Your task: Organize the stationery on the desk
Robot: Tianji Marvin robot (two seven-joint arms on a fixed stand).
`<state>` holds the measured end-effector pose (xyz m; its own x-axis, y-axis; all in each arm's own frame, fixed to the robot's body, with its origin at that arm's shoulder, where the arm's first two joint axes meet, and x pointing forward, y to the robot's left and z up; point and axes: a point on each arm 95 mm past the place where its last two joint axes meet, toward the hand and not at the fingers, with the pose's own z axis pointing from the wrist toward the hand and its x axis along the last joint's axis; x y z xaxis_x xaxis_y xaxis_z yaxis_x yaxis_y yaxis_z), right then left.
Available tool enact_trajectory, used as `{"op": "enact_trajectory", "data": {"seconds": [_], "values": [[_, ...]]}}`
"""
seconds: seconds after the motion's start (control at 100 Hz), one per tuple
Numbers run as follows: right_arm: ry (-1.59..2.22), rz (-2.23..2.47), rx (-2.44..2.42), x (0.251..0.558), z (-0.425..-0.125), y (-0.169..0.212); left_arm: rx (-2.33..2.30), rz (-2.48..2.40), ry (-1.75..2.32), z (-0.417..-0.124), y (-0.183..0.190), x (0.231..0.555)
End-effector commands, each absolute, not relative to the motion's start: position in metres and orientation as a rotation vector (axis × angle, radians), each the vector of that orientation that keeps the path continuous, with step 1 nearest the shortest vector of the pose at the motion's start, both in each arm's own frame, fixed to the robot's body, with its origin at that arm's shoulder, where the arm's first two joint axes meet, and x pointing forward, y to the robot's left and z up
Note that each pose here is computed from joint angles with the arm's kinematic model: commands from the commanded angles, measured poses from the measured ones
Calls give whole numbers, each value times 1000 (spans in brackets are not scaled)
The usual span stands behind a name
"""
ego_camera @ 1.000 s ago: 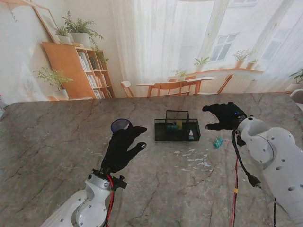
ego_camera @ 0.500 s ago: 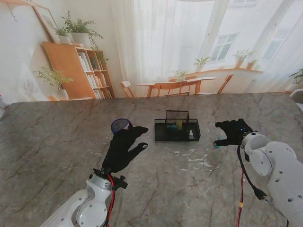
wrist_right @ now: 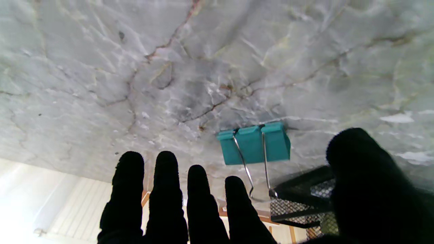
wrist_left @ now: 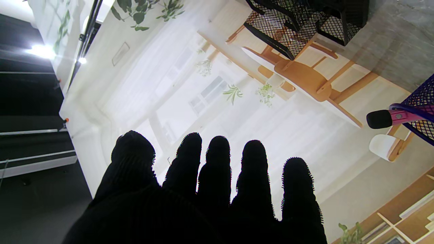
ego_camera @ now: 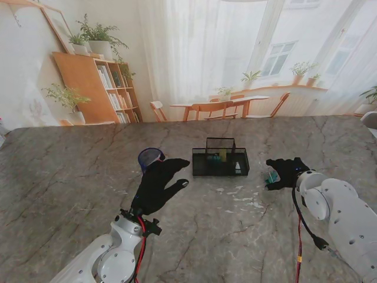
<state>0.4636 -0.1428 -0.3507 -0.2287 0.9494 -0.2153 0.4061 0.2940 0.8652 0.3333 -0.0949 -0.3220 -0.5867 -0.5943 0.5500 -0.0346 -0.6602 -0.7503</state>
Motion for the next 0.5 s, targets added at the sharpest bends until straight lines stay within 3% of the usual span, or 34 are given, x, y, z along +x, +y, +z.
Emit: {"op": "enact_trajectory", "data": {"seconds": [0.0, 0.49], "values": [[1794, 857, 1240, 461, -362, -146, -1203, -2292, 1065, -324, -96, 332], [1732, 883, 1213, 463, -390, -140, -1210, -2284, 1106, -326, -98, 335]]}}
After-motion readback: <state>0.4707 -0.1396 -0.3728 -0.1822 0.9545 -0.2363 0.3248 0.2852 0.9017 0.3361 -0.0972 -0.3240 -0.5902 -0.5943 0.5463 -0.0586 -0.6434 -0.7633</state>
